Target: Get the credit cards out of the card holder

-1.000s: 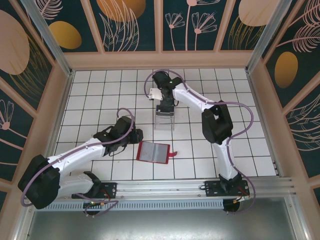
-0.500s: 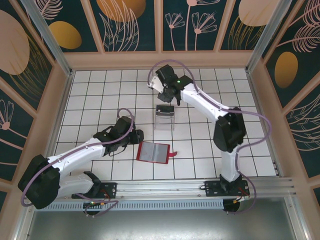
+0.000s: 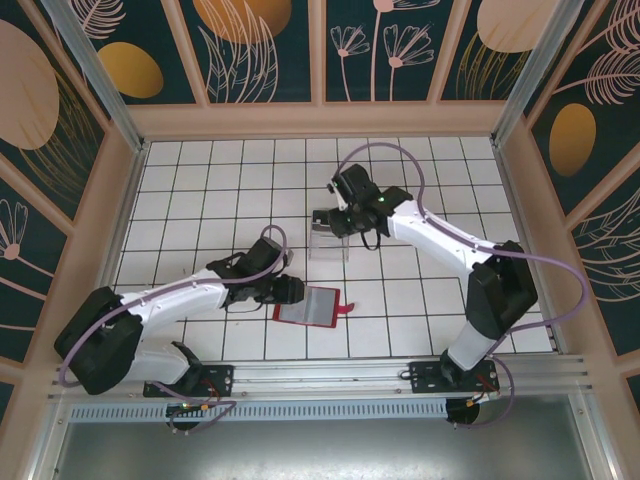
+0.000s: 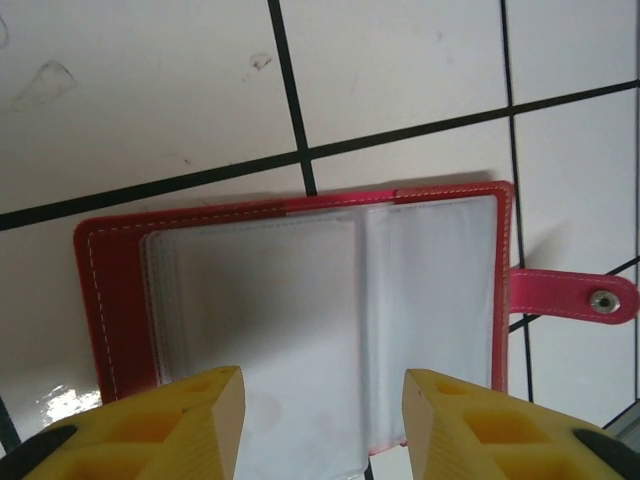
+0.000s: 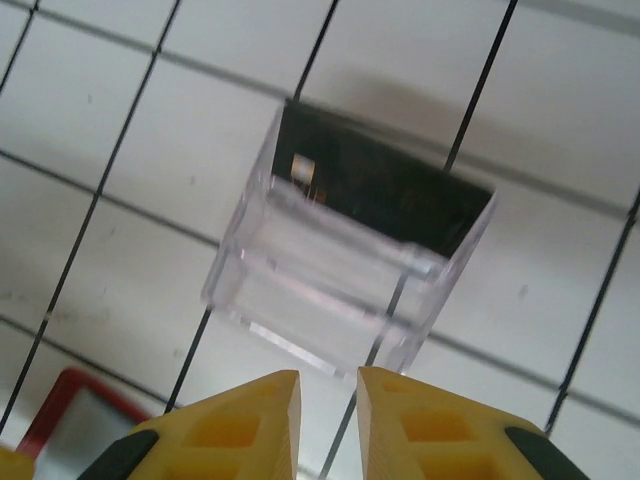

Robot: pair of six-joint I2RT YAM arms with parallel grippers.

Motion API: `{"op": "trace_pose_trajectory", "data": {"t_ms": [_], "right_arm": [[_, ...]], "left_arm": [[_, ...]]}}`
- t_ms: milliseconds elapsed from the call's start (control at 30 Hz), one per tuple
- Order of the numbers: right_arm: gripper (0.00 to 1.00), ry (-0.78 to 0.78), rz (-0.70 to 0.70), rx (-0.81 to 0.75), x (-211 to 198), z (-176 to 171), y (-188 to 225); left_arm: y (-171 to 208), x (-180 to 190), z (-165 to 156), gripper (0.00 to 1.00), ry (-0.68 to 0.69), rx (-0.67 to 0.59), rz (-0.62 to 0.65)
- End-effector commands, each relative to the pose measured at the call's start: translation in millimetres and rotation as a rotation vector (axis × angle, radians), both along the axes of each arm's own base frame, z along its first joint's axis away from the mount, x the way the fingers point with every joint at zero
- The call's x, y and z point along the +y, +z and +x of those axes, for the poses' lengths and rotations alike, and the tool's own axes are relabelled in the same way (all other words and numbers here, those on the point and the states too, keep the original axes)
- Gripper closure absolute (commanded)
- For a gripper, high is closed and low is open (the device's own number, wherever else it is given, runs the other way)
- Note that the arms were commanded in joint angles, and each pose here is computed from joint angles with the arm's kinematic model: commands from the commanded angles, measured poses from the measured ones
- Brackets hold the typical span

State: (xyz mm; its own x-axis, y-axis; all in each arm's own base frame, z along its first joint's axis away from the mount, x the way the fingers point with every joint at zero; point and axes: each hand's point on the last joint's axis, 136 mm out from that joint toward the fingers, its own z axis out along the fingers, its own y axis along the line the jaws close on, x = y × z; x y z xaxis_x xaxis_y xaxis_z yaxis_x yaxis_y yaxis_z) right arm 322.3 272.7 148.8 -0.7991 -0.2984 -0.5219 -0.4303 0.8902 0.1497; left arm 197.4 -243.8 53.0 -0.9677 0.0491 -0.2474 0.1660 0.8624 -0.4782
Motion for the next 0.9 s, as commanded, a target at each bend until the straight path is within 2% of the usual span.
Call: {"op": "trace_pose_trajectory", "data": {"t_ms": [0,533,867], "right_arm": [[0.77,-0.066,0.137,0.031,9.8,-12.8,13.2],[0.76,-0.074,0.145,0.067,3.0,-28.0,-1.8],[0.76,-0.063,0.224,0.128,14.4,-42.8,-12.6]], "left_arm": [[-6.3,1.3,-5.3,0.52,-0.013,0.043,0.050],[-22.6,-6.2,-12.0,0.52,-0.027,0.103,0.081],[-25.2,-20.7,-16.8,0.52,-0.044,0.124,0.042]]}}
